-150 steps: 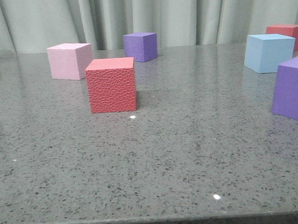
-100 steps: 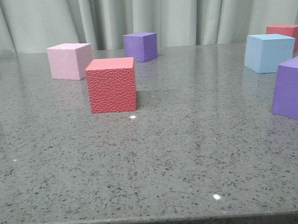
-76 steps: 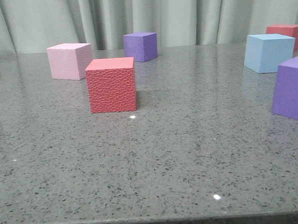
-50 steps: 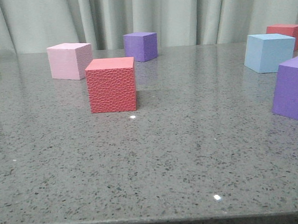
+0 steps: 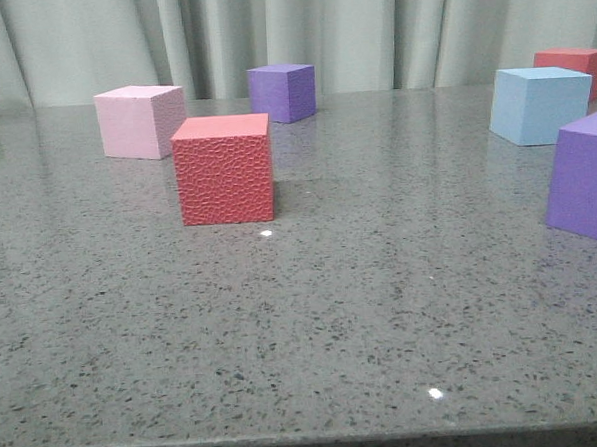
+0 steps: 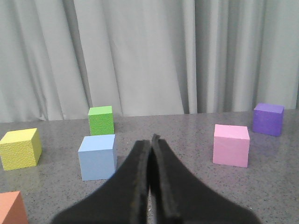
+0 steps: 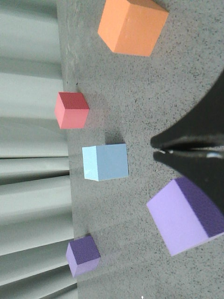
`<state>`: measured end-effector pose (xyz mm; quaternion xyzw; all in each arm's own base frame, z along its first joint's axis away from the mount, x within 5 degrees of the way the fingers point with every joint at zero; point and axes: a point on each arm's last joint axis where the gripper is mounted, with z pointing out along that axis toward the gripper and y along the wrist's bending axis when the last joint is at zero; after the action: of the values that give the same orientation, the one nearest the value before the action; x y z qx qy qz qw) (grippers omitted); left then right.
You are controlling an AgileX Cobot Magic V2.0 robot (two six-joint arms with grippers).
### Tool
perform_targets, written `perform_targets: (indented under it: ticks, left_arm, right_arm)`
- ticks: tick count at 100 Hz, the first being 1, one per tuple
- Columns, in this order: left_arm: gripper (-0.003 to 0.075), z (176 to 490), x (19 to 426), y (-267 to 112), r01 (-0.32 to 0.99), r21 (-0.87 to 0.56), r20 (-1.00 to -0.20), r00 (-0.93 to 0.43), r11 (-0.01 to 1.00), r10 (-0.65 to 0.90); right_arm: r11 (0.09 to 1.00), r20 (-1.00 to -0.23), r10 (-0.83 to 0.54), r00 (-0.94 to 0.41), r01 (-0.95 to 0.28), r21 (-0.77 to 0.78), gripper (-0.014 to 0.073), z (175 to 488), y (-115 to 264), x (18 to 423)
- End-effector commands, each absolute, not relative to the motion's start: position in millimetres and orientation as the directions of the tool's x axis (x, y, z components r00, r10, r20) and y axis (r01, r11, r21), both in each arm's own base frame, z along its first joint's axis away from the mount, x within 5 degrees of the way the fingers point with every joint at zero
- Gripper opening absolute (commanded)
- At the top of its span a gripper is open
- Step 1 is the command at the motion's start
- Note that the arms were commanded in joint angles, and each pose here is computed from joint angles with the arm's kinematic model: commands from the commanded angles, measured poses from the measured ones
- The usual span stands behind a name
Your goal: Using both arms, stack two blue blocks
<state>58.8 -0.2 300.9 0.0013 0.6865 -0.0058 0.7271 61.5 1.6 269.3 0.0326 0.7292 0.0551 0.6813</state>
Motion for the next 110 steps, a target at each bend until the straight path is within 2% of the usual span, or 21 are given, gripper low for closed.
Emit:
perform_targets:
  ticks: [1,27,47,61,71,77,87,95,106,110]
  left_arm:
    - [-0.0019,331.8,67.3,-0.3,0.008,-0.009,-0.995,0.099,1.000,-0.010]
    - [-0.0019,373.6,106.1,-0.8,0.006,-0.010,-1.000,0.024,1.000,-0.010]
    - [-0.0018,386.8,134.9,-1.3,0.006,-0.010,-1.000,-0.018,1.000,-0.010]
    - [-0.0015,391.3,148.1,-1.4,0.005,-0.007,-0.999,-0.040,1.000,-0.007]
    - [0.0054,391.1,154.4,-1.5,0.005,-0.007,-0.998,-0.055,1.000,-0.007]
    - [0.0153,389.3,156.3,-2.1,0.008,-0.007,-0.998,-0.069,1.000,-0.006]
    - [0.0338,387.7,157.4,-2.1,0.008,-0.007,-0.996,-0.084,1.000,-0.006]
    - [0.0461,387.7,157.4,-2.1,0.008,-0.007,-0.996,-0.084,1.000,-0.006]
    - [0.0554,387.5,157.4,-2.1,0.008,-0.007,-0.996,-0.086,1.000,-0.006]
    - [0.0579,387.5,157.4,-2.1,0.008,-0.007,-0.996,-0.086,1.000,-0.006]
  right_arm:
    - [0.992,-0.993,0.119,-0.016,-0.032,0.120,-0.0111,299.6,1.9,68.1]
    - [0.993,-0.981,0.115,-0.159,-0.002,0.117,-0.0111,338.0,2.2,95.0]
    - [0.993,-0.967,0.114,-0.226,0.012,0.114,-0.0111,364.4,2.8,118.0]
    - [0.994,-0.954,0.113,-0.277,0.021,0.111,-0.0111,371.5,3.4,134.2]
    - [0.994,-0.947,0.112,-0.302,0.025,0.110,-0.0109,373.6,3.7,142.2]
    - [0.994,-0.945,0.111,-0.308,0.026,0.108,-0.0090,374.3,3.9,145.1]
    - [0.994,-0.947,0.111,-0.300,0.024,0.109,0.0022,374.7,4.1,146.8]
    - [0.994,-0.949,0.111,-0.295,0.023,0.109,0.0193,375.2,4.1,146.9]
    - [0.994,-0.949,0.111,-0.294,0.022,0.109,0.0470,375.3,4.1,146.9]
    - [0.993,-0.949,0.113,-0.296,0.022,0.112,0.0546,375.1,4.2,146.9]
